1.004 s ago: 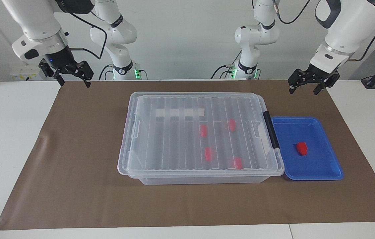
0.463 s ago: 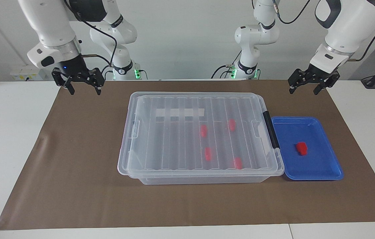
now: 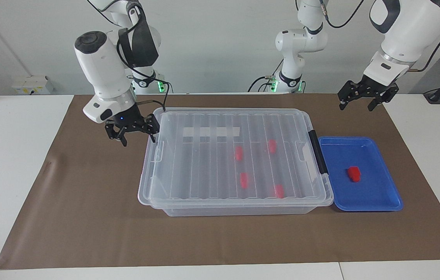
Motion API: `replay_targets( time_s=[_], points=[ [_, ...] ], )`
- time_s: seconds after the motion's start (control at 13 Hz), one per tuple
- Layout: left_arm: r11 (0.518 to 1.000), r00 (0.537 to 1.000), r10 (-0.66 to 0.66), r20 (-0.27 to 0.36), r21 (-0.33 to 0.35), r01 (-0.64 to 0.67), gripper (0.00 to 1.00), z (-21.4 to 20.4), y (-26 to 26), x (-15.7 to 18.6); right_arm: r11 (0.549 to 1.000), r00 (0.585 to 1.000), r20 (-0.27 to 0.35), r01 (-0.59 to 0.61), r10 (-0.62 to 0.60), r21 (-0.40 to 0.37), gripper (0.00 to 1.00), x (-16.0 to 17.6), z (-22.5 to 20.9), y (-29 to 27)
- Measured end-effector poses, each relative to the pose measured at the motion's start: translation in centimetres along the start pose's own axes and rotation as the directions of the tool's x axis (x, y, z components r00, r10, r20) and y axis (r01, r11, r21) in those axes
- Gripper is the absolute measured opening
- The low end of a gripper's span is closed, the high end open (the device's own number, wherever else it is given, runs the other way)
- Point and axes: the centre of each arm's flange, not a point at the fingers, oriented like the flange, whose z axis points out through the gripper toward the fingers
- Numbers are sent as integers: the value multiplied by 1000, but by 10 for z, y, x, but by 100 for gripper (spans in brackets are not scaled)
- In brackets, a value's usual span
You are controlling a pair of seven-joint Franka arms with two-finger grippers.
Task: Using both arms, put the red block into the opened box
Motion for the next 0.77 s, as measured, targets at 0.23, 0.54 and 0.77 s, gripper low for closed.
replay_targets(
  time_s=[0.23,0.54,0.77],
  points=[
    [1000,1000,0,0,0,0,100,0,0,0,1000,1000,18,2,-2,-1,100,1,30,-5],
    [1000,1000,0,0,0,0,100,0,0,0,1000,1000,29,-3,4,-20,100,-1,37,5],
    [1000,1000,0,1,0,0,100,0,0,0,999,999,33,3,-2,-45,100,-2,40,11]
  ],
)
